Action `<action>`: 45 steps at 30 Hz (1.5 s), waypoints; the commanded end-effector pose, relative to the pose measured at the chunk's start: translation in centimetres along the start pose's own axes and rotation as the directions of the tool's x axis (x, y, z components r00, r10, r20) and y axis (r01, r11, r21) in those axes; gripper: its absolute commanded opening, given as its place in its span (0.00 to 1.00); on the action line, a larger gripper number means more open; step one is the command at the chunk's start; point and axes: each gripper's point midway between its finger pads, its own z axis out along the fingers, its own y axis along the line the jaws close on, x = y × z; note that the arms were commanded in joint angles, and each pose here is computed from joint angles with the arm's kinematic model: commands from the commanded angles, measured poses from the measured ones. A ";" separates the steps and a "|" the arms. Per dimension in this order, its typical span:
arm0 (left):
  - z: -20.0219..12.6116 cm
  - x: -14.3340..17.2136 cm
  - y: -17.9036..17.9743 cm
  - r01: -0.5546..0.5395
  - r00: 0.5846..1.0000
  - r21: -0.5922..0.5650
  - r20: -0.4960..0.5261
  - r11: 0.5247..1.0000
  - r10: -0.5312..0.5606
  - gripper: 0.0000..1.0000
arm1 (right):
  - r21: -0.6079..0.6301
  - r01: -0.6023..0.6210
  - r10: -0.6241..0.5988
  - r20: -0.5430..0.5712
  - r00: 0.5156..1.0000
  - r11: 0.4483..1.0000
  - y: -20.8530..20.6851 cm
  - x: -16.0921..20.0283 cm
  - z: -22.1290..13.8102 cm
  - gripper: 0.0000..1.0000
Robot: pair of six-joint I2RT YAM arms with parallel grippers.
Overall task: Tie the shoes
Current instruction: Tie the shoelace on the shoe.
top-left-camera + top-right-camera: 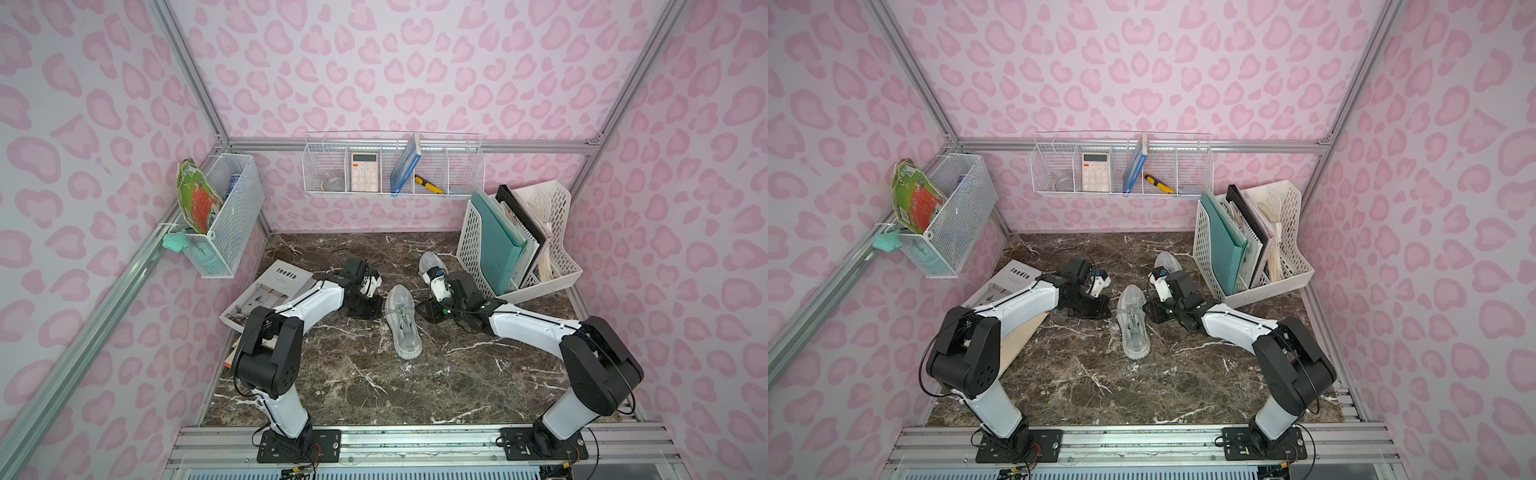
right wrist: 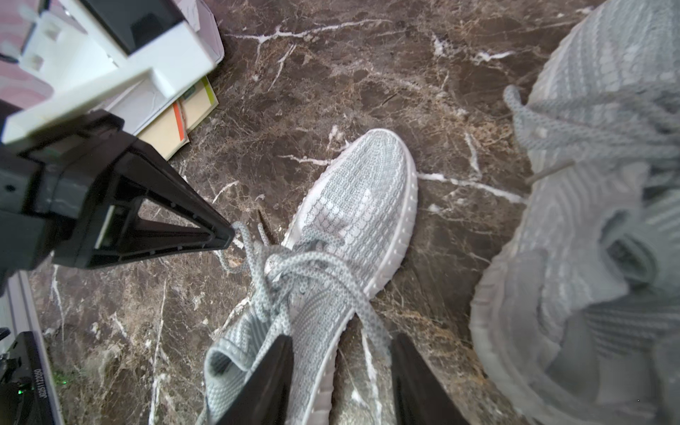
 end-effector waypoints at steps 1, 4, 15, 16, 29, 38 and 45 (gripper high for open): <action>-0.4 0.2 -0.2 -0.002 1.000 0.006 -0.008 1.000 0.002 0.00 | 0.099 -0.058 0.054 0.044 0.998 0.993 -1.7 0.5 -0.8 0.49; -0.3 0.2 -0.2 0.000 1.000 0.005 -0.009 1.000 0.000 0.00 | 0.115 -0.126 0.116 0.093 0.989 0.985 -2.3 0.8 -1.3 0.52; -0.3 0.2 -0.2 -0.002 1.000 0.006 -0.011 1.000 0.002 0.00 | -0.072 -0.265 0.274 0.201 0.941 0.962 -1.0 -0.3 0.3 0.58; -0.4 0.2 -0.2 -0.003 1.000 0.006 -0.010 1.000 0.003 0.00 | -0.085 -0.276 0.288 0.206 0.935 0.957 -1.0 -0.4 0.5 0.58; -0.5 0.1 -0.2 -0.008 1.000 0.005 -0.006 1.000 0.008 0.00 | -0.096 -0.346 0.359 0.237 0.903 0.933 -1.7 -0.9 3.0 0.52; -0.5 0.1 -0.3 -0.010 1.000 0.005 -0.004 1.000 0.010 0.00 | -0.010 -0.350 0.340 0.261 0.904 0.937 -3.0 -1.1 4.5 0.41; -0.5 0.2 -0.1 -0.010 1.000 -0.002 -0.004 1.000 0.010 0.00 | 0.105 -0.295 0.257 0.273 0.927 0.950 -4.2 -1.2 4.4 0.14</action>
